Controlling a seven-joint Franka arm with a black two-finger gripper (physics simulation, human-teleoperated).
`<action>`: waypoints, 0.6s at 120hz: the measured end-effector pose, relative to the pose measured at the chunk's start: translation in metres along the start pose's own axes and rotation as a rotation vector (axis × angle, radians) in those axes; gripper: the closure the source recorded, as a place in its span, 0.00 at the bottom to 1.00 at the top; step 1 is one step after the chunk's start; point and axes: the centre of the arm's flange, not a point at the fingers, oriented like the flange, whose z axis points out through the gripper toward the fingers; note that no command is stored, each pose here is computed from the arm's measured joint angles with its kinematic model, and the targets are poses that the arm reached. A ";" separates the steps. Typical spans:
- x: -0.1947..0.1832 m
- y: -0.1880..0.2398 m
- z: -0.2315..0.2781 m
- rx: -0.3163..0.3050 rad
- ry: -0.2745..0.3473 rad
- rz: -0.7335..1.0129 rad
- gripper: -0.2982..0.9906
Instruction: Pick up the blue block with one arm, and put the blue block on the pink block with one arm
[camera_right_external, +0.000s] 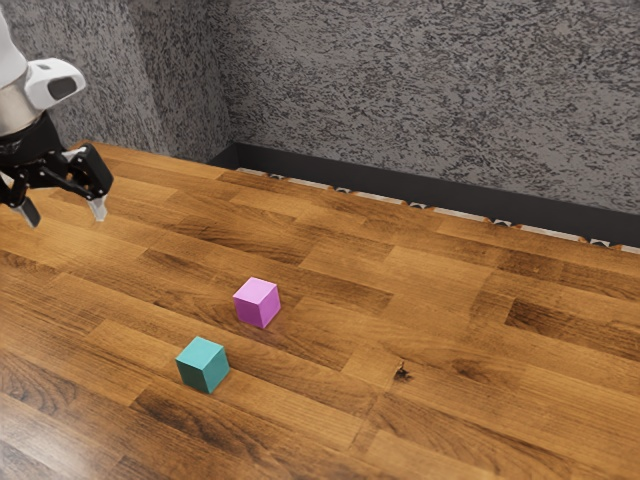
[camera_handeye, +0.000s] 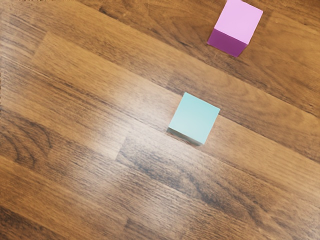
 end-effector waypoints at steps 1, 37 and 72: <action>0.000 -0.001 0.001 0.000 0.001 -0.004 0.23; -0.020 0.010 0.117 0.034 -0.086 -0.013 0.23; -0.006 0.032 0.210 0.062 -0.139 0.026 0.23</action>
